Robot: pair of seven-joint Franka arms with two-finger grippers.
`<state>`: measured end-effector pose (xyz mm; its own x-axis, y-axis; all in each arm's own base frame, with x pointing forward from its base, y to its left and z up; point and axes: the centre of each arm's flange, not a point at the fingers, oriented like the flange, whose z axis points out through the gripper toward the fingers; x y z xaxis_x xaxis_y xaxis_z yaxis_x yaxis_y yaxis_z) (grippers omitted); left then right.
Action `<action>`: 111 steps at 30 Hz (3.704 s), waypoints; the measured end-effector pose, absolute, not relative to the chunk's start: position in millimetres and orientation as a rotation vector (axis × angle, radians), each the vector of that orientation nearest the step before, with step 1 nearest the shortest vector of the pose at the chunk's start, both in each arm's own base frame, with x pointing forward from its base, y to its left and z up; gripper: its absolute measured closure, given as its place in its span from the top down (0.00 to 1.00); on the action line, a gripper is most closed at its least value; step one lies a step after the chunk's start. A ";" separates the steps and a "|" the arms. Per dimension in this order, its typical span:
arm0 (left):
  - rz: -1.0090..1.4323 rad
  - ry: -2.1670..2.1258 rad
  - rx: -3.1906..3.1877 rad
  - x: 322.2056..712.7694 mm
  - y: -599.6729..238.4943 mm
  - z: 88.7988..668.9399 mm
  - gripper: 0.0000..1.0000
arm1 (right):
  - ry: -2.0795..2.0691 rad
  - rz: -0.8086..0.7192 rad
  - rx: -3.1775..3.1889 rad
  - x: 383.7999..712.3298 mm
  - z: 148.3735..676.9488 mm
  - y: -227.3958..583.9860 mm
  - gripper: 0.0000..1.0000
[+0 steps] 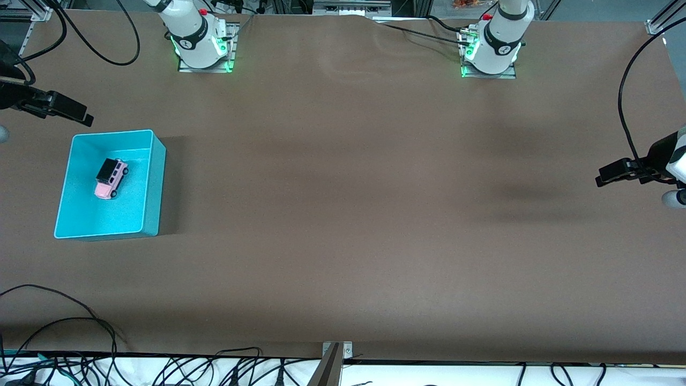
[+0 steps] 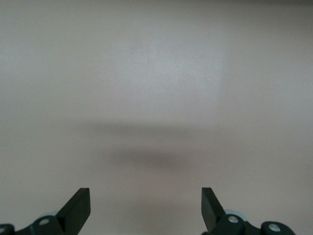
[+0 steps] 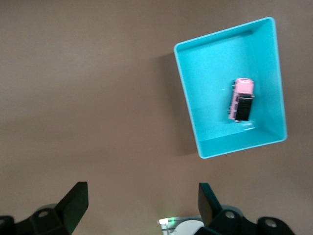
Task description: Wind and store pink jeep toy
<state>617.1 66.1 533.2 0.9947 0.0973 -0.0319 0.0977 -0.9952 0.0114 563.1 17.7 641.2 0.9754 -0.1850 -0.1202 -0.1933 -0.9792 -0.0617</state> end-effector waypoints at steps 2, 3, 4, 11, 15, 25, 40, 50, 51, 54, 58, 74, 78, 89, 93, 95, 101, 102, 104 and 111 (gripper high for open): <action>-0.049 0.153 3.124 617.1 66.1 533.2 1.00 | 0.311 0.149 -3.034 565.1 643.2 21.4 1.00; -0.049 0.153 3.124 617.1 66.1 533.2 1.00 | 0.317 0.135 -3.030 566.6 643.6 23.7 1.00; -0.049 0.153 3.124 617.1 66.1 533.2 1.00 | 0.320 0.123 -3.028 567.9 643.5 26.0 1.00; -0.048 0.153 3.125 617.0 66.1 533.6 1.00 | 0.335 0.030 -3.020 576.2 625.1 37.4 1.00; -0.035 0.153 3.126 616.8 66.0 537.4 1.00 | 0.340 -0.029 -3.026 575.4 610.2 35.5 1.00; -0.001 0.149 3.130 613.4 63.6 550.1 1.00 | 0.216 -0.076 -3.089 555.9 601.2 29.0 1.00; 0.005 0.151 3.130 613.1 64.1 552.2 1.00 | 0.114 0.066 -3.118 512.8 609.8 19.2 1.00; 0.007 0.157 3.130 612.9 66.4 552.3 1.00 | 0.105 0.099 -3.122 498.1 606.1 17.1 1.00; 0.007 0.157 3.130 613.0 66.5 552.3 1.00 | 0.106 0.107 -3.123 498.0 605.3 16.3 1.00; 0.008 0.157 3.130 613.0 66.5 552.3 1.00 | 0.106 0.124 -3.127 499.0 603.0 14.2 1.00; 0.010 0.157 3.130 613.1 66.5 552.4 1.00 | 0.102 0.137 -3.127 500.7 600.0 12.9 1.00; 0.012 0.157 3.130 613.3 66.7 552.5 1.00 | 0.103 0.162 -3.126 504.1 594.3 12.5 1.00; 0.012 0.156 3.130 613.3 66.3 552.6 1.00 | 0.105 0.158 -3.125 512.3 585.8 11.8 1.00; 0.012 0.161 3.131 613.2 68.1 552.5 1.00 | 0.107 0.153 -3.122 538.6 563.6 10.6 1.00; 0.012 0.161 3.131 613.1 68.1 552.5 1.00 | 0.105 0.117 -3.122 540.9 574.5 11.1 1.00; 0.012 0.161 3.131 613.2 68.0 552.5 1.00 | 0.101 0.105 -3.123 541.6 578.3 11.3 1.00; 0.012 0.161 3.131 613.2 68.0 552.5 1.00 | 0.074 0.075 -3.144 548.8 587.6 11.4 1.00; 0.012 0.161 3.131 613.2 68.0 552.5 1.00 | 0.074 0.076 -3.145 550.1 587.9 11.4 1.00; 0.012 0.161 3.131 613.2 68.1 552.5 1.00 | 0.074 0.080 -3.145 552.9 587.3 11.3 1.00; 0.012 0.162 3.131 613.1 68.2 552.5 1.00 | 0.074 0.093 -3.146 558.3 582.5 11.0 1.00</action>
<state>613.1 68.2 552.5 0.9947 0.1030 0.0072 0.1029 -0.9947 0.0071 558.3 11.0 582.5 0.9972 -0.0469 -0.0589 -0.0465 -0.9989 0.0079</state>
